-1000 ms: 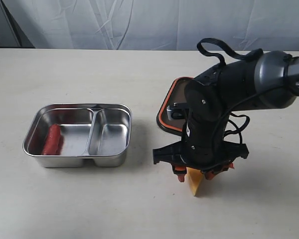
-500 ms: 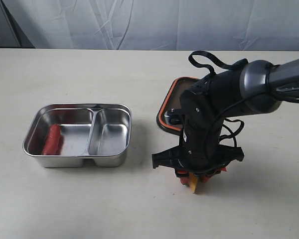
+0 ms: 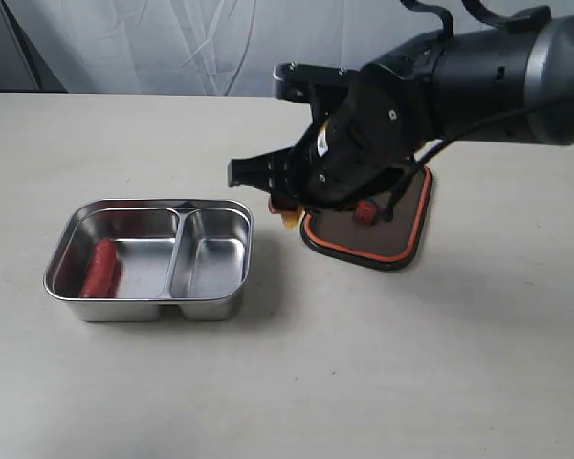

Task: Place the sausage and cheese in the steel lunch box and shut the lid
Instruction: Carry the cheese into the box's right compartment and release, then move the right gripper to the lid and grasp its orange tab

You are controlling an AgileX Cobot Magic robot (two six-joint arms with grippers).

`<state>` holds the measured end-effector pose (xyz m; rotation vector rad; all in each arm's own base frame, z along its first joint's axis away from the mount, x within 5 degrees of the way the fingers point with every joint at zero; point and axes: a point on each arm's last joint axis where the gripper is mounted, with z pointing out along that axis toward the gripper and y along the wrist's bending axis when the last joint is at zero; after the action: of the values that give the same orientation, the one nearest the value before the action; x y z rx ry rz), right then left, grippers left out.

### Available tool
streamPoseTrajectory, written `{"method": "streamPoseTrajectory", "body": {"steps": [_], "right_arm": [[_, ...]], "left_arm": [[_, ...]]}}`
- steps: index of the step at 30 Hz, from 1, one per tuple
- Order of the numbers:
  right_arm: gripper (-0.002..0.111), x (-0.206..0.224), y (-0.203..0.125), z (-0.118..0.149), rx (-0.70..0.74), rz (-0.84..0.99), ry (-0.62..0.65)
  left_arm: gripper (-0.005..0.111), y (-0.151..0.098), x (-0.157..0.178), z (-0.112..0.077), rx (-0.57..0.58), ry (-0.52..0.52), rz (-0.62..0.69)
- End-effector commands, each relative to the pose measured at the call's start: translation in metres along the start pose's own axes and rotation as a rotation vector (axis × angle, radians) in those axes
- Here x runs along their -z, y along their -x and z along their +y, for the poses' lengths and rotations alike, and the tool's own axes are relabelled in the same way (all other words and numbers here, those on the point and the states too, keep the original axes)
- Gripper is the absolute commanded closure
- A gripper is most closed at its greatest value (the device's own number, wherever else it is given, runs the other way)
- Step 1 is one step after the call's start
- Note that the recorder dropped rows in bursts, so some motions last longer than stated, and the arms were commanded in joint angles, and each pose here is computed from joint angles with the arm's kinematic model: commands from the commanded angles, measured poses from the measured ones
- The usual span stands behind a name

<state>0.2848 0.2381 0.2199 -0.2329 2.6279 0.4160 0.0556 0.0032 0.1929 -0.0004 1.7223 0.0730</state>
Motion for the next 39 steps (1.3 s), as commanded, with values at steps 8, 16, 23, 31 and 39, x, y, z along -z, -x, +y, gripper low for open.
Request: {"method": "streamPoseTrajectory", "body": {"steps": [8, 16, 23, 31, 39], "right_arm": [[0.109, -0.038, 0.025, 0.031, 0.108, 0.107, 0.117], [0.109, -0.061, 0.017, 0.038, 0.163, 0.252, 0.166], [0.07, -0.062, 0.021, 0.043, 0.202, 0.24, 0.206], [0.062, -0.061, 0.019, 0.042, 0.211, 0.274, 0.2], [0.062, -0.04, 0.039, -0.003, 0.111, 0.273, -0.022]], "left_arm": [[0.106, -0.001, 0.0, 0.0, 0.001, 0.0, -0.001], [0.106, -0.001, 0.0, 0.0, 0.001, 0.0, -0.001], [0.106, -0.001, 0.0, 0.0, 0.001, 0.0, -0.001], [0.106, -0.001, 0.0, 0.0, 0.001, 0.0, -0.001], [0.106, -0.001, 0.0, 0.0, 0.001, 0.0, -0.001]]}}
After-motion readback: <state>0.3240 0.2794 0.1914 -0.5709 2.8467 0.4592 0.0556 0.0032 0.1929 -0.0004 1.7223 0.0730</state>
